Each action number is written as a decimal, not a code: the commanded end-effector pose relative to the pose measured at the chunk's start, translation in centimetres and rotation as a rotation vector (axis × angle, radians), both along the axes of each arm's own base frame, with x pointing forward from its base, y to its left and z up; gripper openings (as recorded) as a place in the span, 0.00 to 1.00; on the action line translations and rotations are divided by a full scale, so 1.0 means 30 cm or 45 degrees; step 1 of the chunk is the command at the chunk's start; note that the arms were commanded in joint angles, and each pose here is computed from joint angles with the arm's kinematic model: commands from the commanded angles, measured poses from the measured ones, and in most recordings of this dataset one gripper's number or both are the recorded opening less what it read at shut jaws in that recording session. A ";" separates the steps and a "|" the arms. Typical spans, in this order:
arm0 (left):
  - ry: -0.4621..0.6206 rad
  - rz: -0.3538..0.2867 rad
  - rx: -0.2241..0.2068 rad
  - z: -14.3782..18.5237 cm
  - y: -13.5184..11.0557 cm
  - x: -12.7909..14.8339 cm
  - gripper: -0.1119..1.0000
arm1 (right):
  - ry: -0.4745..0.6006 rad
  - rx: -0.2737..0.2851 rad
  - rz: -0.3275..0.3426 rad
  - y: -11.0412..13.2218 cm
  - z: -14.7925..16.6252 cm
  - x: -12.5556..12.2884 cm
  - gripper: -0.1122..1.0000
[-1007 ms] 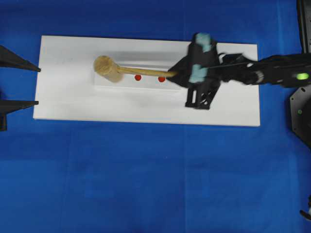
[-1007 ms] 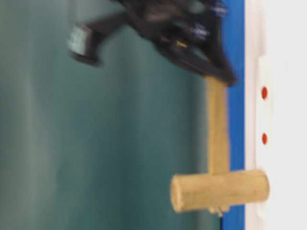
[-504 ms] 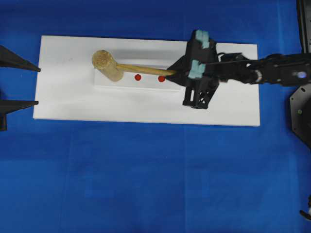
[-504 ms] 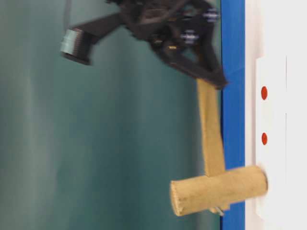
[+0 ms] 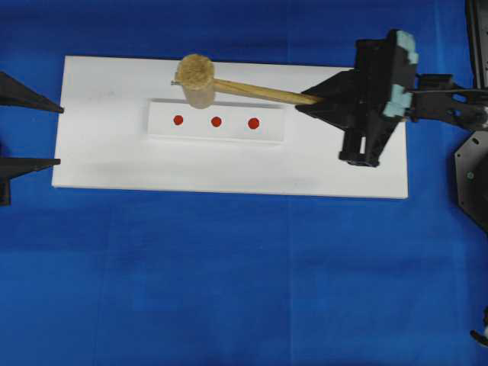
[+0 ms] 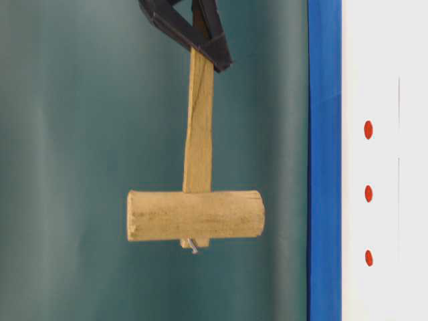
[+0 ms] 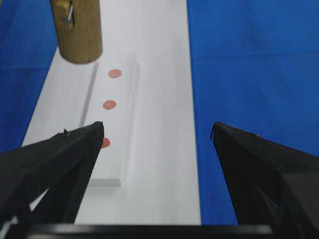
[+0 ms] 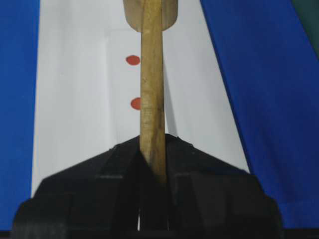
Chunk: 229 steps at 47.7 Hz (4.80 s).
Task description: Hit the mark with a hammer.
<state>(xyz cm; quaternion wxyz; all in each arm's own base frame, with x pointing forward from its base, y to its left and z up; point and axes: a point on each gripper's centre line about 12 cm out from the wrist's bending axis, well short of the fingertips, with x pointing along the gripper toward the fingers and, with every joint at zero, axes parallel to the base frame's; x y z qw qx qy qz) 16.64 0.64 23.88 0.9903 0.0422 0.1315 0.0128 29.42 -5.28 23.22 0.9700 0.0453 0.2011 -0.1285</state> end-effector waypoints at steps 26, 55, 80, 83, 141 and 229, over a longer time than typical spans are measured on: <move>-0.008 0.010 0.000 0.009 0.005 0.008 0.89 | 0.344 0.144 -0.075 -0.008 -0.299 0.050 0.12; 0.004 0.010 -0.002 0.004 0.005 0.006 0.89 | -0.041 0.044 0.009 0.023 0.008 -0.097 0.12; 0.000 0.012 -0.002 0.006 0.005 0.006 0.89 | -0.055 0.046 0.009 0.023 -0.001 -0.170 0.12; 0.000 0.012 -0.002 0.005 0.005 0.007 0.89 | 0.000 0.051 -0.002 0.016 -0.043 -0.170 0.12; -0.010 0.010 -0.001 0.009 0.005 0.007 0.89 | 0.003 0.045 0.028 0.008 0.013 -0.024 0.12; -0.029 0.097 0.025 -0.050 0.098 0.483 0.94 | 0.011 0.029 0.104 0.032 0.051 0.244 0.12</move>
